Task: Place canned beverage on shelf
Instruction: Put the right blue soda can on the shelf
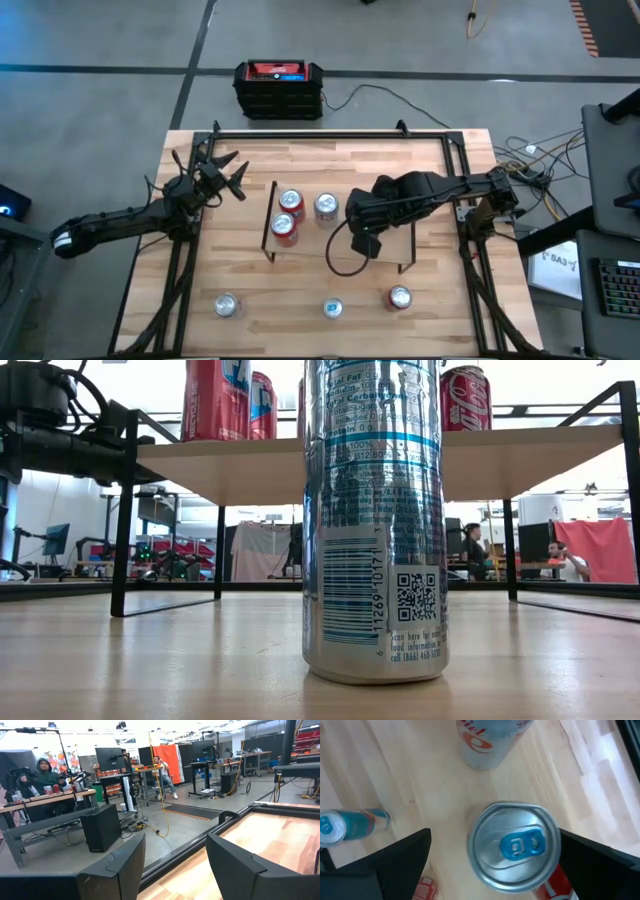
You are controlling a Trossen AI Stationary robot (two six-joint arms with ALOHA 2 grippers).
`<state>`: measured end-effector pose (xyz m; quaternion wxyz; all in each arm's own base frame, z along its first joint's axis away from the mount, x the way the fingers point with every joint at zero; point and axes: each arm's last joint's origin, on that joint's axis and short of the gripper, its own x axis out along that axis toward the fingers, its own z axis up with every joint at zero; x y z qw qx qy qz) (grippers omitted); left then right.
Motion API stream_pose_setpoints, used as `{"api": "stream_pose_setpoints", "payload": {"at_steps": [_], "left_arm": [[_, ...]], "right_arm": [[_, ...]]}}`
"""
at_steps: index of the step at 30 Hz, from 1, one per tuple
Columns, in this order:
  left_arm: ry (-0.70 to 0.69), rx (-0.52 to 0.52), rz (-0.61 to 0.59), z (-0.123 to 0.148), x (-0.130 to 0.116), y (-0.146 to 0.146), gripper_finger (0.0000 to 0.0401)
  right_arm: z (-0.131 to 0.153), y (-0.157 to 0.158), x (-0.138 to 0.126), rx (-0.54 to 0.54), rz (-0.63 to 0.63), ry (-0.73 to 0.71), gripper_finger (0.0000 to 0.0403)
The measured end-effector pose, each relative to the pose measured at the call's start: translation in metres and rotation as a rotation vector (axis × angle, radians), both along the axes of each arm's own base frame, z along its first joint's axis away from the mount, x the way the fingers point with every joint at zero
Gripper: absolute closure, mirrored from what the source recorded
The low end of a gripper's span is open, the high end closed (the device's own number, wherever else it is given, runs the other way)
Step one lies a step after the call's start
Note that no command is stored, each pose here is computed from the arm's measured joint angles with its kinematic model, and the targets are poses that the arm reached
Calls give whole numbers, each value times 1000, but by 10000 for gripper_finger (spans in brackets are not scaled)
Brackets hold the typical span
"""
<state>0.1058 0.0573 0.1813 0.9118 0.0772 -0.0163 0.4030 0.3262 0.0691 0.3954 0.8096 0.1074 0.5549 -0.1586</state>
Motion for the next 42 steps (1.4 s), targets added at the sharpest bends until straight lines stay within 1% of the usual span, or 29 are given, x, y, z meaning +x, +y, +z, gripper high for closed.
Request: {"api": "stream_pose_setpoints", "payload": {"at_steps": [2, 7, 14, 18, 22, 25, 32, 35, 42], "left_arm": [[0, 0, 0, 0, 0, 0, 206], [0, 0, 0, 0, 0, 0, 206], [0, 0, 0, 0, 0, 0, 206], [0, 0, 0, 0, 0, 0, 206], [0, 0, 0, 0, 0, 0, 206], [0, 0, 0, 0, 0, 0, 206], [0, 0, 0, 0, 0, 0, 206], [0, 0, 0, 0, 0, 0, 206], [0, 0, 0, 0, 0, 0, 206]], "right_arm": [[0, 0, 0, -9, -20, -6, 3], [0, -2, -1, -22, -124, -20, 3], [0, -2, -1, -21, -127, -20, 3], [0, -1, -1, -32, -92, -15, 5], [0, 3, -2, -26, 2, 5, 24], [0, 3, -2, -21, 15, 7, 36], [-1, 4, -2, -27, 31, 13, 44], [-1, 4, -2, -24, 35, 14, 62], [-1, 4, -1, -13, 45, 17, 122]]}}
